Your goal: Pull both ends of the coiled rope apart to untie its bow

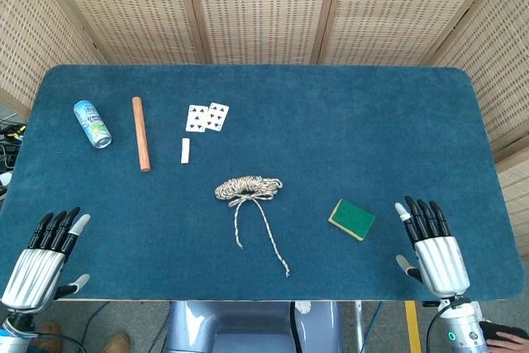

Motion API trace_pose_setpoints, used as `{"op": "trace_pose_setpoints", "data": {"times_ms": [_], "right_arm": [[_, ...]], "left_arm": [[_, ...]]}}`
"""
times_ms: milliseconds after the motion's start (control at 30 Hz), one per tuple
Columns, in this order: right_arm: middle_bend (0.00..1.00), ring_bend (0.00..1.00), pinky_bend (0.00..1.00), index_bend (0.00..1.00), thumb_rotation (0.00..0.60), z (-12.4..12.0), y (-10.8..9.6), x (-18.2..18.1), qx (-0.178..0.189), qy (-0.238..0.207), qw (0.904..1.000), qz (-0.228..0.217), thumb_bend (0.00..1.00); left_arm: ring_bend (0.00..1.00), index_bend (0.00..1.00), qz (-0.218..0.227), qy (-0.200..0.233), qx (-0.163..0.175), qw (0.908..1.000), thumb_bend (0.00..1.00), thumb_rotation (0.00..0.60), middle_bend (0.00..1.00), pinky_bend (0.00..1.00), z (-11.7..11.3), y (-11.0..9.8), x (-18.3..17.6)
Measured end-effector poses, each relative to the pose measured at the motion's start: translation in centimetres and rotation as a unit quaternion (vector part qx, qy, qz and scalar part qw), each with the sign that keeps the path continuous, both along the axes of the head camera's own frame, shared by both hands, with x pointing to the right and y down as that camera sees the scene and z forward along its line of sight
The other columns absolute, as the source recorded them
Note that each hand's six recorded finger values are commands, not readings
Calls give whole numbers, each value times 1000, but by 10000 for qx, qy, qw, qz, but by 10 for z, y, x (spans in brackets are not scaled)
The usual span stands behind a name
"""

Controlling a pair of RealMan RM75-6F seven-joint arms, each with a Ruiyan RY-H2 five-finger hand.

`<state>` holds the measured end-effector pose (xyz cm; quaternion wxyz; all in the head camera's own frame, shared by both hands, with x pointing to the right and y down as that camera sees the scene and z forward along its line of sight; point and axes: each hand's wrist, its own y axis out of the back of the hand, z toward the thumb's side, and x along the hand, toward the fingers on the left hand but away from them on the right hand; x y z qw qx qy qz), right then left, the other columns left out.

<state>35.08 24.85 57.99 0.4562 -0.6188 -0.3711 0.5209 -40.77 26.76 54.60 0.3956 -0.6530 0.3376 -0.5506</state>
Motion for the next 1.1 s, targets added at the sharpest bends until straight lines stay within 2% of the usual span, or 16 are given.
{"op": "trace_pose_setpoints", "data": {"times_ms": [133, 200, 233, 300, 367, 467, 567, 667, 800, 900, 1100], "right_arm": [[0, 0, 0, 3, 600, 1, 0, -1, -15, -15, 10000, -25, 0], [0, 0, 0, 42, 600, 2, 0, -5, -76, -94, 9999, -124, 16], [0, 0, 0, 93, 600, 2, -1, -9, -119, -148, 9996, -191, 88], [0, 0, 0, 209, 600, 4, -4, -19, -236, -292, 9984, -414, 344], [0, 0, 0, 323, 600, 4, -10, -34, -328, -458, 9960, -694, 659], [0, 0, 0, 396, 600, 4, -18, -61, -491, -737, 9891, -1173, 842], [0, 0, 0, 431, 600, 8, -25, -88, -721, -922, 9796, -1631, 912], [0, 0, 0, 439, 600, 16, -28, -116, -1022, -955, 9681, -2078, 930], [0, 0, 0, 441, 600, 30, -28, -150, -1355, -748, 9506, -2692, 931], [0, 0, 0, 443, 600, 40, -25, -171, -1458, -512, 9392, -3065, 935], [0, 0, 0, 445, 600, 60, -16, -209, -1660, -344, 9243, -3418, 945]], "left_arm": [[0, 0, -11, -27, -21, 10000, 0, 600, 0, 0, 1, 0, 0], [0, 0, -21, -25, -12, 10000, 0, 600, 0, 0, 1, 0, -1], [0, 0, -26, -19, -13, 10000, 0, 600, 0, 0, 1, 0, -1], [0, 0, -18, -22, -16, 10000, 0, 600, 0, 0, 1, 0, 0], [0, 0, -6, -24, -23, 10000, 0, 600, 0, 0, 1, 0, 0], [0, 0, 0, -28, -31, 10000, 0, 600, 0, 0, 2, 0, 1], [0, 0, -10, -55, -67, 10000, 0, 600, 0, 0, 5, -1, 1], [0, 0, -19, -87, -104, 9999, 0, 600, 0, 0, 8, -2, 1], [0, 0, 16, -131, -157, 9998, 0, 600, 0, 0, 12, -3, 3], [0, 0, 49, -182, -200, 9996, 0, 600, 0, 0, 16, -3, 5], [0, 0, 37, -222, -262, 9994, 0, 600, 0, 0, 20, -4, 6]]}}
